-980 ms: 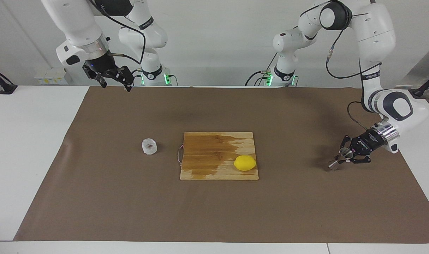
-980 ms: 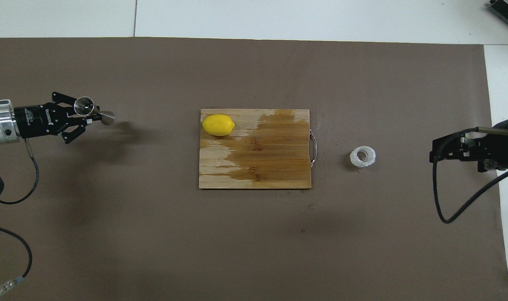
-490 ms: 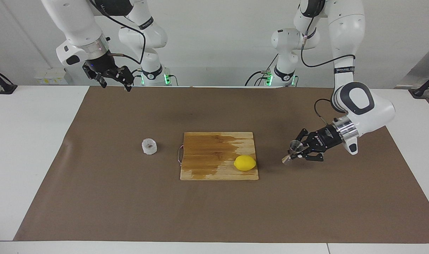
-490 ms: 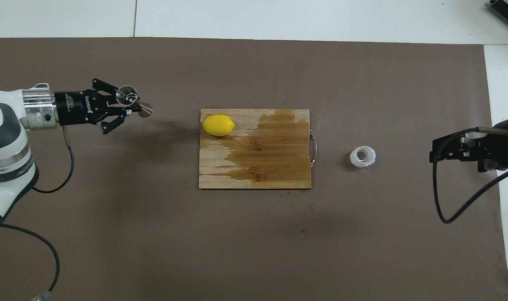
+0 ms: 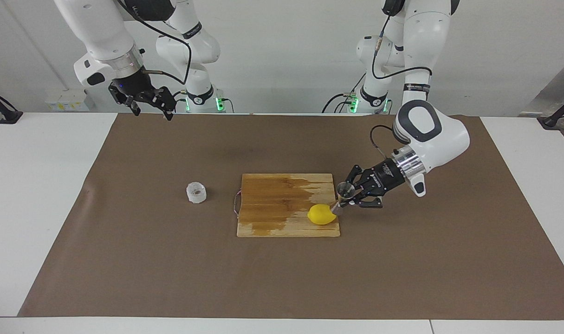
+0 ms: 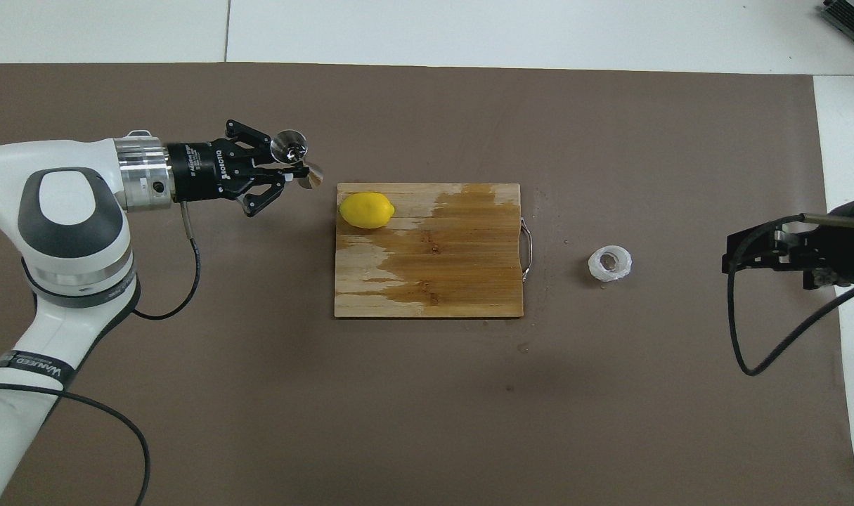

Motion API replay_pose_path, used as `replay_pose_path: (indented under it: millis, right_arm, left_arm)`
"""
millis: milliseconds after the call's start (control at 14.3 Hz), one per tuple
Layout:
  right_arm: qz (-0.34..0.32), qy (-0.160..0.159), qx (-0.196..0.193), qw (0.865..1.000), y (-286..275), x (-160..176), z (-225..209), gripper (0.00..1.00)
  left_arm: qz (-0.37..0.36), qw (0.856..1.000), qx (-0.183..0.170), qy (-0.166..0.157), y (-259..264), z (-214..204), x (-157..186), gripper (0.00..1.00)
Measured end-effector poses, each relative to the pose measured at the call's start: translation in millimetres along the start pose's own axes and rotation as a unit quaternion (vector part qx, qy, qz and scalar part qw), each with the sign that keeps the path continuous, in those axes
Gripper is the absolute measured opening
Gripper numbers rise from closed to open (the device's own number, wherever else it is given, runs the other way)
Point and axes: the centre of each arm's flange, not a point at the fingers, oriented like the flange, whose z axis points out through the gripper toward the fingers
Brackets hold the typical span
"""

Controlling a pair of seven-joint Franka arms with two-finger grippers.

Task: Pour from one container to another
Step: 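Lift the silver cup with the left gripper over the wooden board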

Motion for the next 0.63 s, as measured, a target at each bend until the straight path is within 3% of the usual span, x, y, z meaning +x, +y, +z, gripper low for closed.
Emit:
replay_pose_path:
  millis: [350, 630]
  right_arm:
    - [0.0, 0.0, 0.0, 1.0, 0, 0, 0, 1.0]
    - [0.0, 0.0, 0.0, 1.0, 0, 0, 0, 1.0]
  left_arm:
    - [-0.033, 0.999, -0.042, 0.006, -57, 61, -4, 0.21]
    - [-0.073, 0.995, -0.07, -0.013, -77, 75, 8, 0.21]
